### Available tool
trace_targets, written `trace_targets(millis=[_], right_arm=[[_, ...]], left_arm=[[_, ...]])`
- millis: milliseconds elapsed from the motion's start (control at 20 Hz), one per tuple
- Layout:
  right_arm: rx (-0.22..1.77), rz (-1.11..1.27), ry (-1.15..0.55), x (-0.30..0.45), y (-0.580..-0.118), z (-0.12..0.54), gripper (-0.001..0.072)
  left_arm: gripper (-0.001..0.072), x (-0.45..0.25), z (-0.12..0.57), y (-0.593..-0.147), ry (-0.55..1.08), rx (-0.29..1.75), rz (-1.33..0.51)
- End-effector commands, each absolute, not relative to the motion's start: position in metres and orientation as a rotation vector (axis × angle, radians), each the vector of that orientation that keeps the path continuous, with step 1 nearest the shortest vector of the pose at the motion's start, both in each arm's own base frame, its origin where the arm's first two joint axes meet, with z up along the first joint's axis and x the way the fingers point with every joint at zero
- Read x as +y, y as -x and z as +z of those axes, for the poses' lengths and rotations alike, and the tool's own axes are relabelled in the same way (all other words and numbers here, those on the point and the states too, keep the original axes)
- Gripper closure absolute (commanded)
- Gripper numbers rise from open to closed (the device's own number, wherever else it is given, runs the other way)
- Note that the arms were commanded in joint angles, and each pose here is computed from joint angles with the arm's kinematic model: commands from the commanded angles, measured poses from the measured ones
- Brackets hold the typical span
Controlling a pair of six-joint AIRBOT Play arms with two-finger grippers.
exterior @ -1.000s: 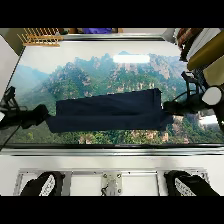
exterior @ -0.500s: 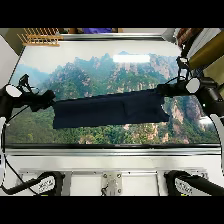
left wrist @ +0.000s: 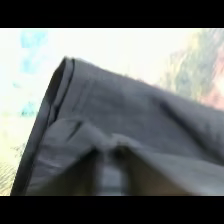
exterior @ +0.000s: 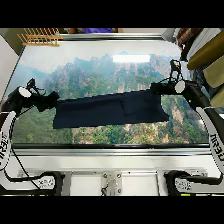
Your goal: Fold the clothes and pants, and hang the long-sleeved shirts on hangers.
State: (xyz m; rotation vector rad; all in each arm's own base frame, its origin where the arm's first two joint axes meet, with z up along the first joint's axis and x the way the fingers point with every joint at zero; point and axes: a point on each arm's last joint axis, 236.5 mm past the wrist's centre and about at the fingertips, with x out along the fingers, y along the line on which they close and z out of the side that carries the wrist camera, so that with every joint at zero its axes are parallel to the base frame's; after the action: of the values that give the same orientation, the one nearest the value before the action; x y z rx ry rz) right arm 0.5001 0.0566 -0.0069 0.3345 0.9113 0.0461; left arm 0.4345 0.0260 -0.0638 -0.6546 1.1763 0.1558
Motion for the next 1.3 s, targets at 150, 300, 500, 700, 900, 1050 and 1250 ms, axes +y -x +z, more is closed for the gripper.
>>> trace_targets(millis=[150, 300, 500, 700, 900, 1050, 1250], right_arm=[[0.833, 0.048, -0.459, 0.059, -0.521, 0.015, 0.0042], [0.964, 0.063, -0.437, 0.031, -0.499, 0.023, 0.0042], [1.161, 0.206, -0.507, -0.015, -0.448, 0.003, 0.0041], [1.258, 0.215, -0.687, -0.066, -0.422, -0.040, -0.0002], [1.271, 0.249, -0.828, -0.074, -0.423, -0.077, -0.0002], [1.287, 0.340, -0.901, -0.047, -0.429, -0.092, -0.0002], [1.348, 0.435, -0.920, 0.004, -0.433, -0.105, -0.0002]], left_arm=[[0.0088, 0.023, -0.029, -0.470, 0.698, 1.063, 0.107], [0.0089, 0.028, 0.015, -0.476, 0.680, 1.017, 0.073], [0.0092, 0.002, 0.056, -0.460, 0.612, 0.970, -0.006], [0.0695, -0.060, 0.059, -0.432, 0.554, 0.989, -0.116], [0.0695, -0.127, 0.044, -0.398, 0.492, 1.068, -0.242], [0.0695, -0.167, 0.045, -0.389, 0.450, 1.074, -0.321], [0.0695, -0.193, 0.051, -0.387, 0.424, 1.039, -0.374]])
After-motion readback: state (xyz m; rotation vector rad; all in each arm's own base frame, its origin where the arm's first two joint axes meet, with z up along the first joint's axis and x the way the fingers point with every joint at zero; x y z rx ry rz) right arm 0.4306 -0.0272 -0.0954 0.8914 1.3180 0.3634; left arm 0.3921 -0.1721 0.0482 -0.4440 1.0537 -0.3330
